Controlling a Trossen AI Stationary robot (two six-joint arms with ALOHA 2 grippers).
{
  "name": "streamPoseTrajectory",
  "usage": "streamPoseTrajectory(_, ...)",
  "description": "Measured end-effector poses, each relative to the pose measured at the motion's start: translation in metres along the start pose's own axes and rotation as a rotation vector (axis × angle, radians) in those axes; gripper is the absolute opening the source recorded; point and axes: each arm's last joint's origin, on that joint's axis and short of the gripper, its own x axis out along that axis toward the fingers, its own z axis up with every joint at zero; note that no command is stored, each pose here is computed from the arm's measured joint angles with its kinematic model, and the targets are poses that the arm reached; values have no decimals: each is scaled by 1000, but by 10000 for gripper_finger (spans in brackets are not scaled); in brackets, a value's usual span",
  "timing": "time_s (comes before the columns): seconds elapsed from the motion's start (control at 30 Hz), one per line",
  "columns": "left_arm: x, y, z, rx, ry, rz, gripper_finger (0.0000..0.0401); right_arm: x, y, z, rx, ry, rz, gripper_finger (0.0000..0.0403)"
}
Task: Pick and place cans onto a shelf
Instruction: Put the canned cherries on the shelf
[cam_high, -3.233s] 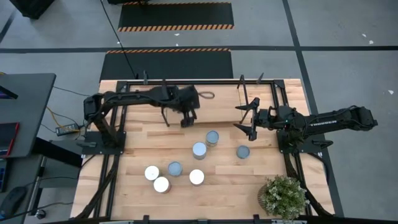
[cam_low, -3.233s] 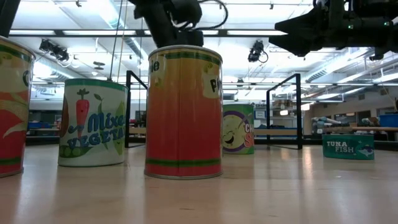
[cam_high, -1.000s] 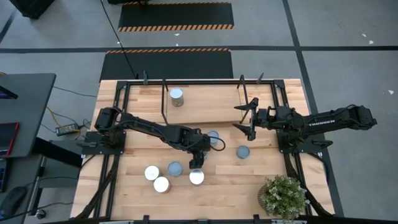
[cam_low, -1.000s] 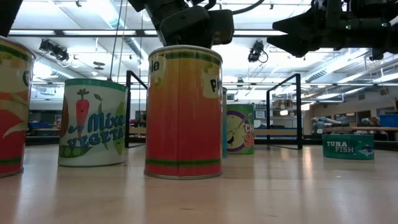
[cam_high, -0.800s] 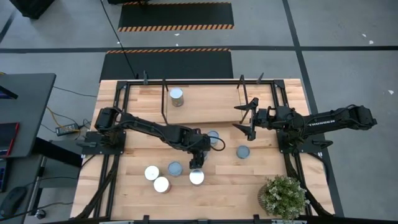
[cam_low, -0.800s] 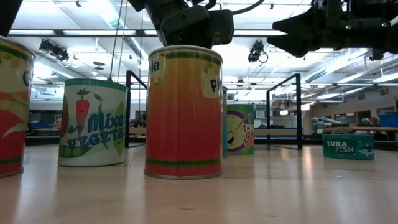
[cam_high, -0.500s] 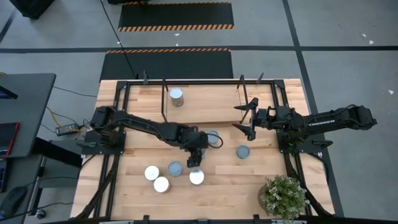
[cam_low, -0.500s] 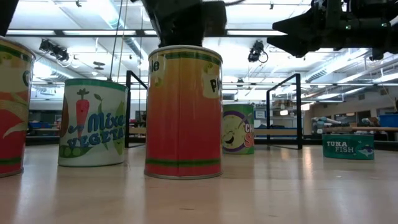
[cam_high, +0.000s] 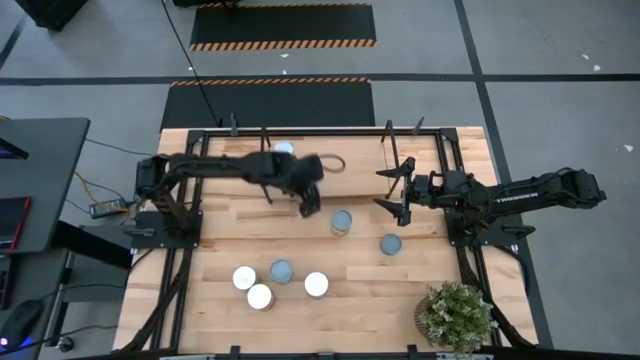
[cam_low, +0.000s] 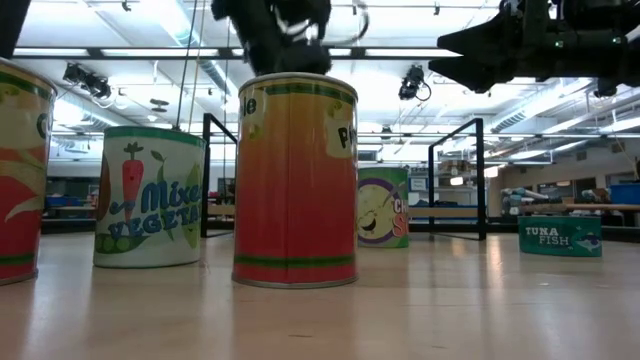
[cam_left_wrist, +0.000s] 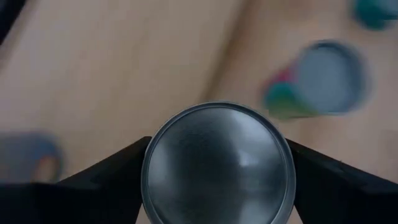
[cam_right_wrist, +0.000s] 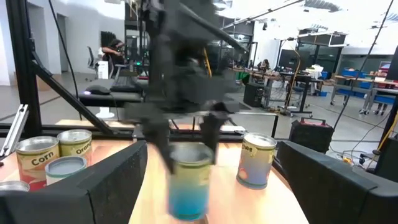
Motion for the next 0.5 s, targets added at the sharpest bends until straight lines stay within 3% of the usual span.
streamPoseTrajectory(0.2,5,46,2,-128,63,77,327,0,0,0,-7,2,0,372)
streamPoseTrajectory(0.37,5,54,-1,-141,111,92,327,0,0,0,-8,2,0,372)
streamPoseTrajectory(0.5,4,55,-4,-79,143,104,332,0,0,0,-5,2,0,372)
